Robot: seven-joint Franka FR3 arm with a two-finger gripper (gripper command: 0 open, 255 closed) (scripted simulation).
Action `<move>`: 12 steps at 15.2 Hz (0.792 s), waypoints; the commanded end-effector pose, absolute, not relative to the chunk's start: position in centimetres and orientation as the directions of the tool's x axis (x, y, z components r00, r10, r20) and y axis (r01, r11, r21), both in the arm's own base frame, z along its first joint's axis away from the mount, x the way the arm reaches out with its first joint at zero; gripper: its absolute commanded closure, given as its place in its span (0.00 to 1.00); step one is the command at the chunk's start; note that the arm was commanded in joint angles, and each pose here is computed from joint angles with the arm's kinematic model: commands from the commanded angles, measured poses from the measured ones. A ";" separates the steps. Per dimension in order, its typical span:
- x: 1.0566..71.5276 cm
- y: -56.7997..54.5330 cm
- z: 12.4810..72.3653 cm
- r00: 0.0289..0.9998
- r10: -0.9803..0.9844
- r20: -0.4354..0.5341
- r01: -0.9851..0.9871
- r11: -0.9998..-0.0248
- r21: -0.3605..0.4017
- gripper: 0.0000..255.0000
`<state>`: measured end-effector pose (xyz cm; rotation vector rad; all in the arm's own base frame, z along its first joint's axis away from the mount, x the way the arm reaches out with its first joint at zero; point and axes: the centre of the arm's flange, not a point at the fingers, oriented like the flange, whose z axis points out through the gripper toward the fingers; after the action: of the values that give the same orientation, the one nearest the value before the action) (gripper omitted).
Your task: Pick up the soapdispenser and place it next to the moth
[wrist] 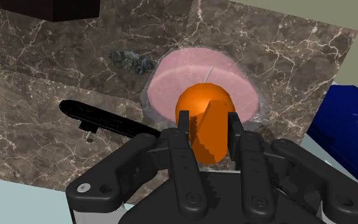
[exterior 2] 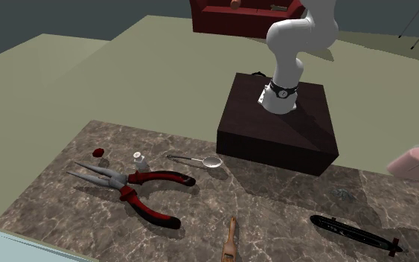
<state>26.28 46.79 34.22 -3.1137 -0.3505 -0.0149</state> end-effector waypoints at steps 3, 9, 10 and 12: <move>26.3 46.7 32.2 0.975 0.222 0.011 0.223 -0.975 -0.008 1.00; 26.3 46.7 29.0 0.975 0.222 0.011 0.223 -0.975 -0.008 1.00; 26.3 46.7 28.5 0.975 0.222 0.011 0.223 -0.975 -0.008 1.00; 26.3 46.7 27.4 0.975 0.222 0.011 0.223 -0.975 -0.008 1.00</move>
<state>26.30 46.67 27.89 -3.1136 -0.3502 -0.0148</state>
